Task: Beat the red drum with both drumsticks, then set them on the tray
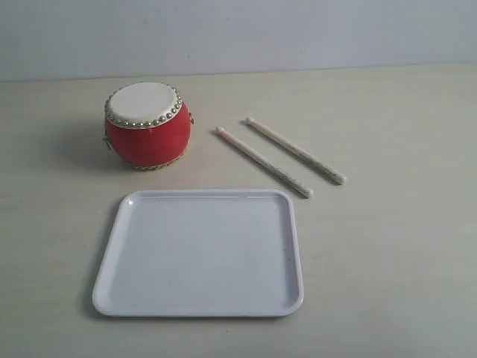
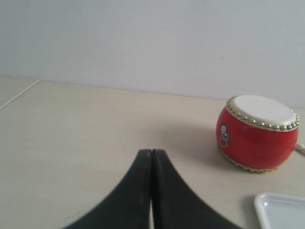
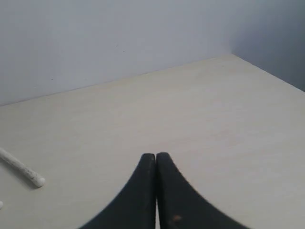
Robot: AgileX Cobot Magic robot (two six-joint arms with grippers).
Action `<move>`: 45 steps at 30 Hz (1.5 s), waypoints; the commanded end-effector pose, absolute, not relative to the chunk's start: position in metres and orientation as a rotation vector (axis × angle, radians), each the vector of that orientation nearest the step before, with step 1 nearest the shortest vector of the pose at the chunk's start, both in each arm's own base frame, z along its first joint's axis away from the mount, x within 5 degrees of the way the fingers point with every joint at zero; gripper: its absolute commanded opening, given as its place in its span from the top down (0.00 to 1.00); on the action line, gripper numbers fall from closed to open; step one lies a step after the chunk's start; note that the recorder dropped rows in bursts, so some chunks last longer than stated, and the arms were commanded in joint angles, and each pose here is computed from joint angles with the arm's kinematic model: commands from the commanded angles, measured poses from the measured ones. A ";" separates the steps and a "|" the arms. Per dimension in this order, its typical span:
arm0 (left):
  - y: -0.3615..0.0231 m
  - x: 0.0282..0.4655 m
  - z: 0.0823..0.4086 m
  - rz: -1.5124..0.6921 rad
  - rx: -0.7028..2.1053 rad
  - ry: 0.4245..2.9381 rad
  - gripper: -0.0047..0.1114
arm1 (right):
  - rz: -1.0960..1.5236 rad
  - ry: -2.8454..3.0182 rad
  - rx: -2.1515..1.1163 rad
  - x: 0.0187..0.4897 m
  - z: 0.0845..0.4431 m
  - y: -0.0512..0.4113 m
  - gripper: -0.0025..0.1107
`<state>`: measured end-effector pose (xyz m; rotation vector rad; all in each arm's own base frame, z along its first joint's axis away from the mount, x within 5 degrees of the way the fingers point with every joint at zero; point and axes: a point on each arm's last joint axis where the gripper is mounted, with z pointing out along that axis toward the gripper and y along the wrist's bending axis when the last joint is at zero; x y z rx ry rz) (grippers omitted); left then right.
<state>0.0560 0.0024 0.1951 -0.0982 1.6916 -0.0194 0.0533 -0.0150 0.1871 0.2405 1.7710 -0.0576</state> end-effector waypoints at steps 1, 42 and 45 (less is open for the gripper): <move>0.002 0.056 0.195 -0.026 -0.105 1.684 0.96 | -0.051 1.764 0.235 0.053 0.186 -0.015 0.98; 0.002 0.056 0.195 -0.026 -0.105 1.684 0.96 | -0.223 1.545 -0.109 0.056 0.208 -0.006 0.98; 0.002 0.056 0.195 -0.026 -0.105 1.684 0.96 | -0.152 1.486 -0.116 0.056 0.213 -0.001 0.98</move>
